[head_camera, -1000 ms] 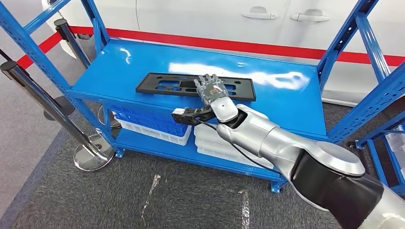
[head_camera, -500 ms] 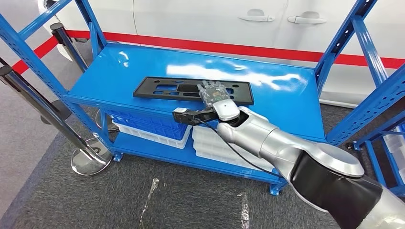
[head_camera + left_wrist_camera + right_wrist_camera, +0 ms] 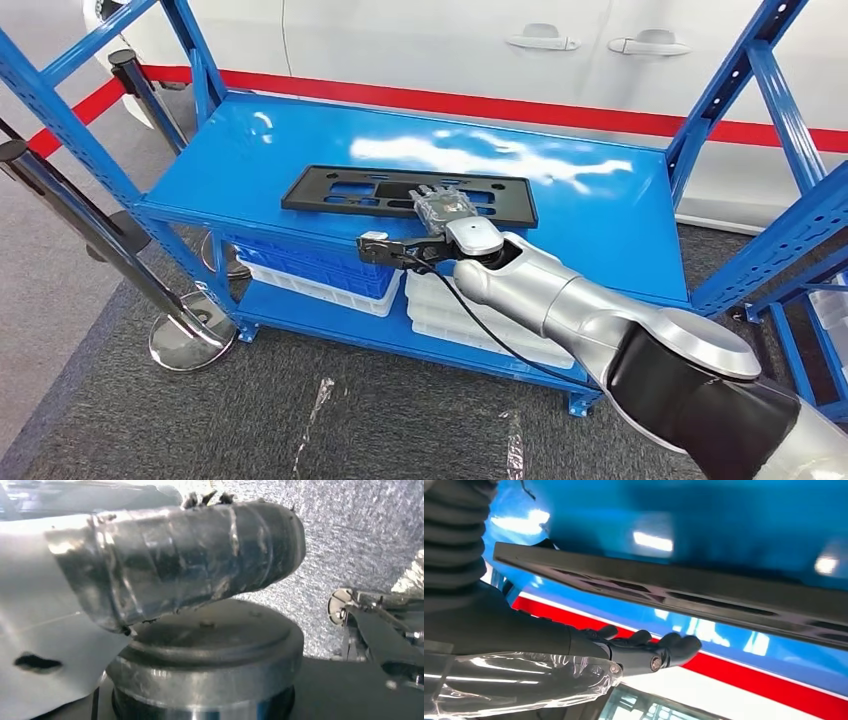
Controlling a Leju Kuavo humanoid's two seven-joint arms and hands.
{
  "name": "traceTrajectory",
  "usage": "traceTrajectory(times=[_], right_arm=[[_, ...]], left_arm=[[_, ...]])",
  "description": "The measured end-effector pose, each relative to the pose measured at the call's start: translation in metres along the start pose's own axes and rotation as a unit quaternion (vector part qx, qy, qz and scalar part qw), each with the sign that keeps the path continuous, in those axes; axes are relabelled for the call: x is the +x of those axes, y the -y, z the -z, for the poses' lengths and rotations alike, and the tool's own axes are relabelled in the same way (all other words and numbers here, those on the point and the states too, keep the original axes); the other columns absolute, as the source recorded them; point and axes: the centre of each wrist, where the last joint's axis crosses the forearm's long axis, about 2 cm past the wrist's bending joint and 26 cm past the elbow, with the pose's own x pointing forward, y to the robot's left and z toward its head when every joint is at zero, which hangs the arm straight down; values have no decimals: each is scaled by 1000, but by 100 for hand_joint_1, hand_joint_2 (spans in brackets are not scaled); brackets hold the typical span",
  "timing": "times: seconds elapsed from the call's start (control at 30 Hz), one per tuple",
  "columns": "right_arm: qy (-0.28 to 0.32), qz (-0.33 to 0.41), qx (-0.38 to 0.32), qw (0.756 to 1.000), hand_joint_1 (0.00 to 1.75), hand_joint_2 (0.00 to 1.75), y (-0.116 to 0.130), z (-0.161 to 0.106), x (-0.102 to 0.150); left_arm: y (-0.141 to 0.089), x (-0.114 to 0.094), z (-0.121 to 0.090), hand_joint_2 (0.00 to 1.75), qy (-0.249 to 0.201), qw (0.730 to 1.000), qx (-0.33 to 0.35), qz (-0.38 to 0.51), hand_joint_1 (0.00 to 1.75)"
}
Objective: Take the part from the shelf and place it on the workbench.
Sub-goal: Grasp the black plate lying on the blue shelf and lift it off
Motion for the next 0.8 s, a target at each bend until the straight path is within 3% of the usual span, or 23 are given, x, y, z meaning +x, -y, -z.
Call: traceTrajectory(times=[0.8], right_arm=[[-5, 2, -29, 1000, 0, 175, 2, 0, -1]], left_arm=[[2, 0, -1, 0, 4, 1000, 2, 8, 0]])
